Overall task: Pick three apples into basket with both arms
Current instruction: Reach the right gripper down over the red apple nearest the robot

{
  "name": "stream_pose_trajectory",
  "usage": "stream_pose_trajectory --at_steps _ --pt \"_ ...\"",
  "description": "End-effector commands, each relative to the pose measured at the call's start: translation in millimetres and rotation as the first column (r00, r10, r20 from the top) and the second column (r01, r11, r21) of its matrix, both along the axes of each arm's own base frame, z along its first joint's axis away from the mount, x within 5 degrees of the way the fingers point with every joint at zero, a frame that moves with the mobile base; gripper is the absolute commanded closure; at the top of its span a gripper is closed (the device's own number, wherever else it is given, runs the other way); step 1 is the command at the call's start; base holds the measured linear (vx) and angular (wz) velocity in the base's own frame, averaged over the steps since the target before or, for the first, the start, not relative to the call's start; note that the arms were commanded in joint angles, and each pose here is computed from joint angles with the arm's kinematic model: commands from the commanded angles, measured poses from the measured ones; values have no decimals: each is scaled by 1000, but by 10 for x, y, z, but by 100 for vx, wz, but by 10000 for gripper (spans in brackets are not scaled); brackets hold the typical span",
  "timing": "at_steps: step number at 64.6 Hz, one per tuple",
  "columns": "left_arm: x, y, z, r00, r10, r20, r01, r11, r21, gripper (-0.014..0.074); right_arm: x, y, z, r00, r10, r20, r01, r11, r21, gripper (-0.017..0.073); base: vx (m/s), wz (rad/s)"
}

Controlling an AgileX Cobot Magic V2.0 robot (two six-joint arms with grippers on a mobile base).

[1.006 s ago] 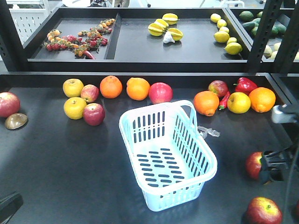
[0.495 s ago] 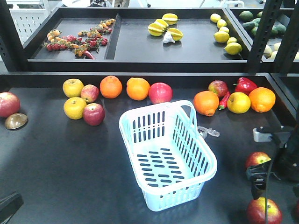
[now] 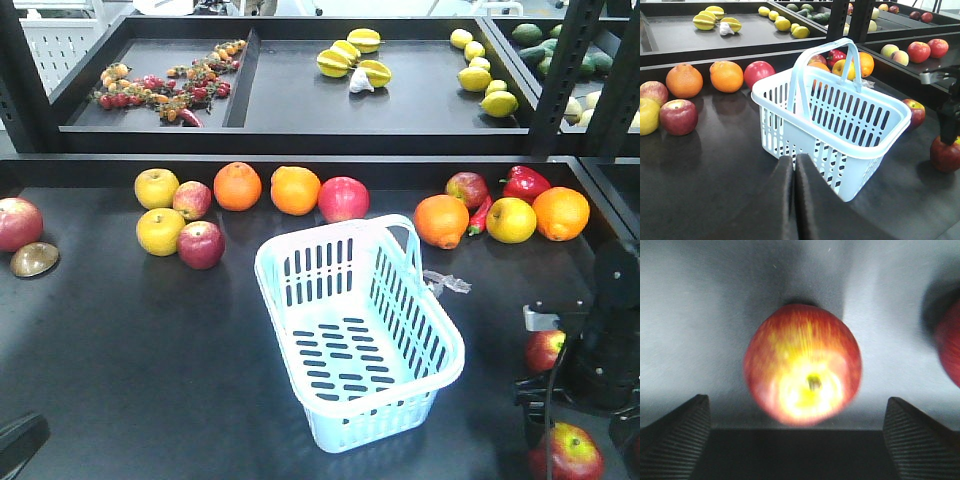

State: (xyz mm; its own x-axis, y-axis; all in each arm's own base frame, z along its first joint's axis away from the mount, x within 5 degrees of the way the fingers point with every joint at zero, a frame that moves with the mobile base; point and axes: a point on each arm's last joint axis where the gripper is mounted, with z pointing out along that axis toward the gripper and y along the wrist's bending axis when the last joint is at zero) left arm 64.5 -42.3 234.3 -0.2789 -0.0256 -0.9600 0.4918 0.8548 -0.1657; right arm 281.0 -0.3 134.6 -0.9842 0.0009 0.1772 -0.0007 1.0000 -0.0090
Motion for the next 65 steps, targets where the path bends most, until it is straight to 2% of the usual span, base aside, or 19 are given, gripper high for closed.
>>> stream_pose_trajectory --at_steps 1,26,38,45,55,65 --pt "29 13 123 998 34 51 -31 998 -54 601 53 -6 42 1000 -2 28 2 1000 -6 -96 0 0" --pt "29 13 123 998 34 51 -31 998 -54 601 99 -21 -310 999 3 -36 -4 1000 -23 -87 0 0" --pt "29 13 123 998 34 51 -31 998 -54 601 101 -27 -355 999 8 -46 -9 1000 -28 -55 0 0" --pt "29 13 123 998 34 51 -31 998 -54 601 100 -26 -355 999 7 -47 -9 1000 -27 15 0 0" --pt "29 13 123 998 34 51 -31 998 -54 601 79 -27 -329 998 7 -65 -8 1000 -28 162 0 0" --pt "29 13 123 998 34 51 -31 998 -54 601 87 -24 -71 1000 10 25 -9 1000 -25 324 0 0"
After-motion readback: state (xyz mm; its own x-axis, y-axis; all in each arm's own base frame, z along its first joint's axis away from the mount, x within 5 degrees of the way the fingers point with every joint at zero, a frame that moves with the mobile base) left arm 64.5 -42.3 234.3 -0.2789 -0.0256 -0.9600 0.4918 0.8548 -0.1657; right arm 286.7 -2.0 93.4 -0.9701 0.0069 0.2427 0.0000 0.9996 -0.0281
